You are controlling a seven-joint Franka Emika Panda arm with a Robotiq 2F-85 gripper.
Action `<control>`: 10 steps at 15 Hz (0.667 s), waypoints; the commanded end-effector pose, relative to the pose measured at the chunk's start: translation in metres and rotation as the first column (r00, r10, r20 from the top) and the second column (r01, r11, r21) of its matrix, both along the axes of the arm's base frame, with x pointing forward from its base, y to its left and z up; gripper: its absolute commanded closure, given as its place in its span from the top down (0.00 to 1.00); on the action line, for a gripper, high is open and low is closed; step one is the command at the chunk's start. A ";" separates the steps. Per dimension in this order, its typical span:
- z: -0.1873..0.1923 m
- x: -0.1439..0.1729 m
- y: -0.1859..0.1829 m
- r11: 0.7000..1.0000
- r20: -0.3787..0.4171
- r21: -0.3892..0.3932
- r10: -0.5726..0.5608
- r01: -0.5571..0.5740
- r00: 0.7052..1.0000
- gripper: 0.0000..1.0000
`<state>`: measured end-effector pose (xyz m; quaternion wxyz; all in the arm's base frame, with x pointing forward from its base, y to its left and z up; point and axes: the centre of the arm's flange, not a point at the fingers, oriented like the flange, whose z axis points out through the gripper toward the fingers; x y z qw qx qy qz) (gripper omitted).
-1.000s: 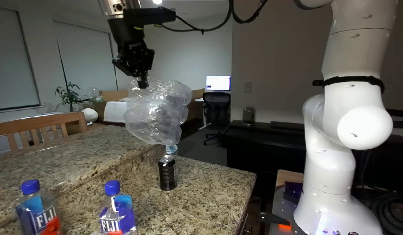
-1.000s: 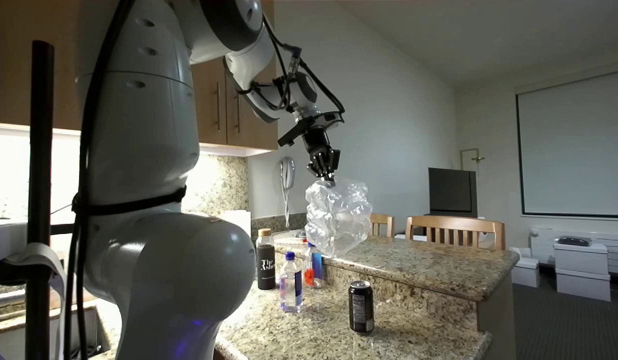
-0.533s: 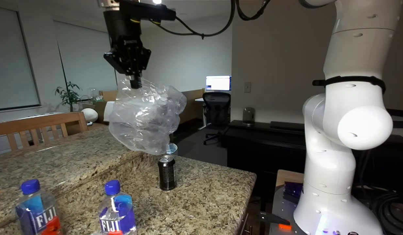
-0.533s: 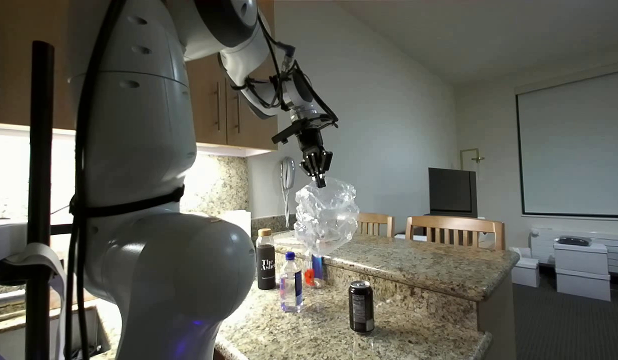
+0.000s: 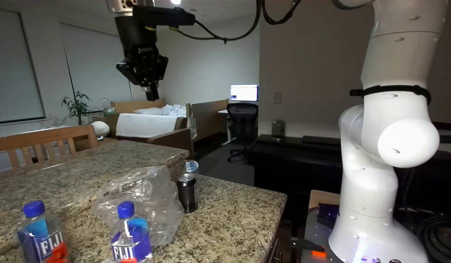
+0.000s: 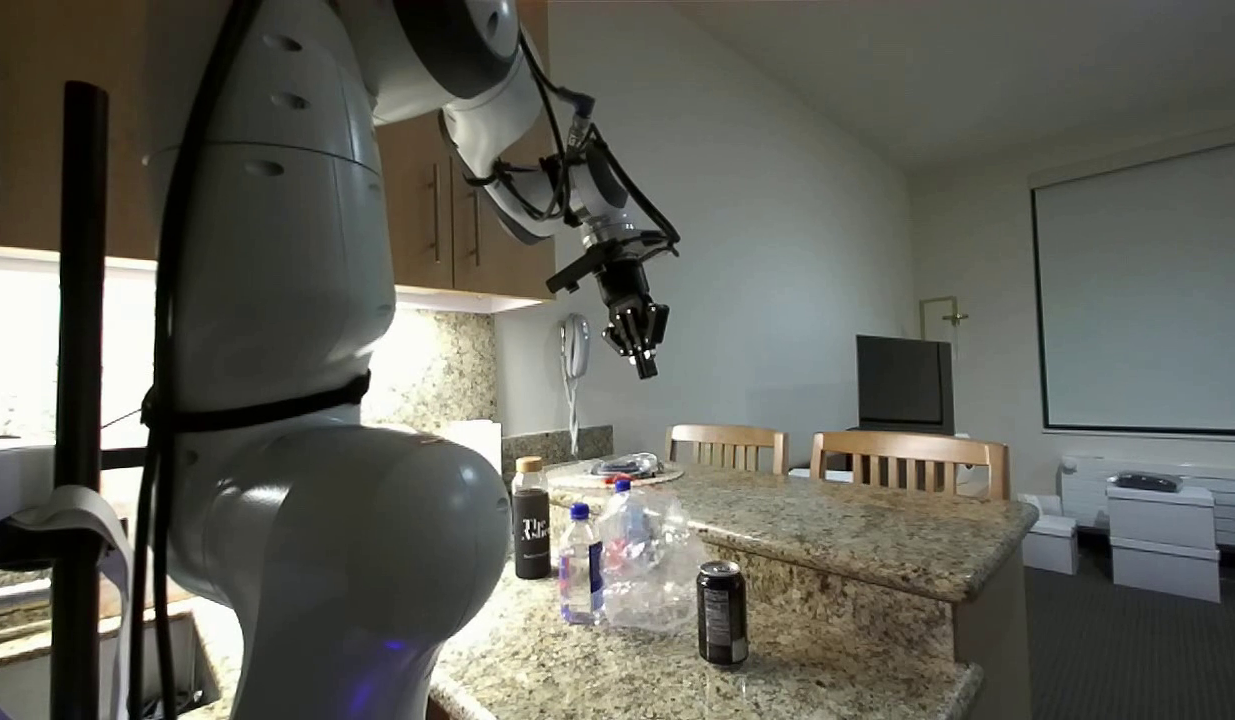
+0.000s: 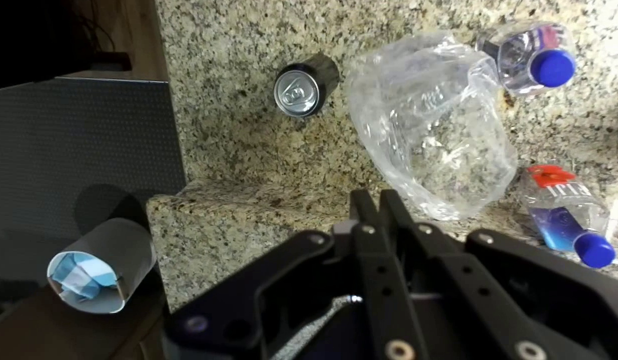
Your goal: Put the plastic over the black can
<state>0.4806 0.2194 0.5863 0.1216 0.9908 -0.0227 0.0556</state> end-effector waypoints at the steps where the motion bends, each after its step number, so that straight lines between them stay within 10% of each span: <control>1: 0.000 0.011 -0.013 0.998 0.026 -0.053 -0.041 0.042 0.999 0.10; 10: -0.013 0.008 -0.049 0.999 -0.018 0.021 -0.050 0.050 0.999 0.08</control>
